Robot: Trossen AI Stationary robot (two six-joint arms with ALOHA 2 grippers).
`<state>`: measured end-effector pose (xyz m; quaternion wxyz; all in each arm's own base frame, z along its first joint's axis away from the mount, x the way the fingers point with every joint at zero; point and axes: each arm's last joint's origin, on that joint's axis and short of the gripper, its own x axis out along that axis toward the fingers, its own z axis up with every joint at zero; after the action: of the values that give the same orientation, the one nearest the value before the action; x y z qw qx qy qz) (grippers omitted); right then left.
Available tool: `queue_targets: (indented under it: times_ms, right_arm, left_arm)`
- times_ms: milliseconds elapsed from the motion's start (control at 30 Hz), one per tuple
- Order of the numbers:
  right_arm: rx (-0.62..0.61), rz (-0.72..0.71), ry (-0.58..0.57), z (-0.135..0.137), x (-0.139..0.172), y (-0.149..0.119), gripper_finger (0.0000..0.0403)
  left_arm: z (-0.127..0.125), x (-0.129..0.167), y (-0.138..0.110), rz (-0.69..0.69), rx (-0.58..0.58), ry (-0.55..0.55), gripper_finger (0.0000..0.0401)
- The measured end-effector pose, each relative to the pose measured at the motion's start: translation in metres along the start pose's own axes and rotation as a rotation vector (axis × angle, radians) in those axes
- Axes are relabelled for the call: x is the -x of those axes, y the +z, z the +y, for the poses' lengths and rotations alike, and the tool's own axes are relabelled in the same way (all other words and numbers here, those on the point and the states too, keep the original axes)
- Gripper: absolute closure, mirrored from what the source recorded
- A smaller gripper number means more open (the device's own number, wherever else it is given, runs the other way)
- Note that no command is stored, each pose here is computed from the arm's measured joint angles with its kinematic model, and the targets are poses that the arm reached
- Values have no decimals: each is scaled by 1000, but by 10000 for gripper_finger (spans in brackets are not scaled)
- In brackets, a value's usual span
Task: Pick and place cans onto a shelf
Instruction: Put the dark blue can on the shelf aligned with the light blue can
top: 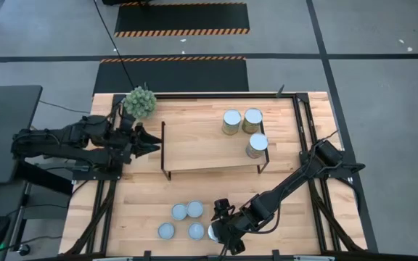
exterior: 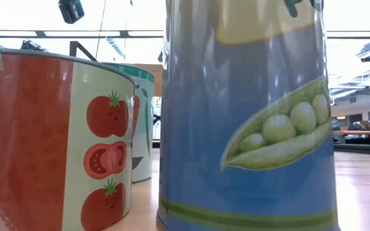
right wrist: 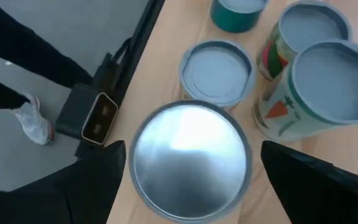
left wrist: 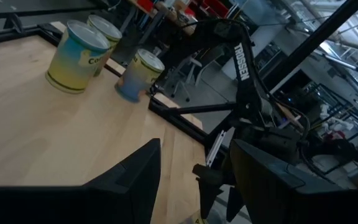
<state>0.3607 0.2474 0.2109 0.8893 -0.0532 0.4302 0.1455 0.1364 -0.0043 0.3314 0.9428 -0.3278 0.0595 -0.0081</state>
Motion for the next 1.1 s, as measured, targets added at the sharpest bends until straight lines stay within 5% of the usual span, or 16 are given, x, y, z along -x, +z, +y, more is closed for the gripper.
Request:
queue_targets:
  times_ms: [400, 733, 1100]
  right_arm:
    - [33, 5, -17, 3, -17, -5, 13]
    - [11, 30, 20, -3, -22, -6, 84]
    - [-119, -1, -14, -35, 45, 15, 81]
  left_arm:
    - [-4, -3, -4, 36, -5, -25, 200]
    - [-4, -3, -4, 37, -7, -24, 200]
    - [-3, -3, -4, 30, -7, -17, 200]
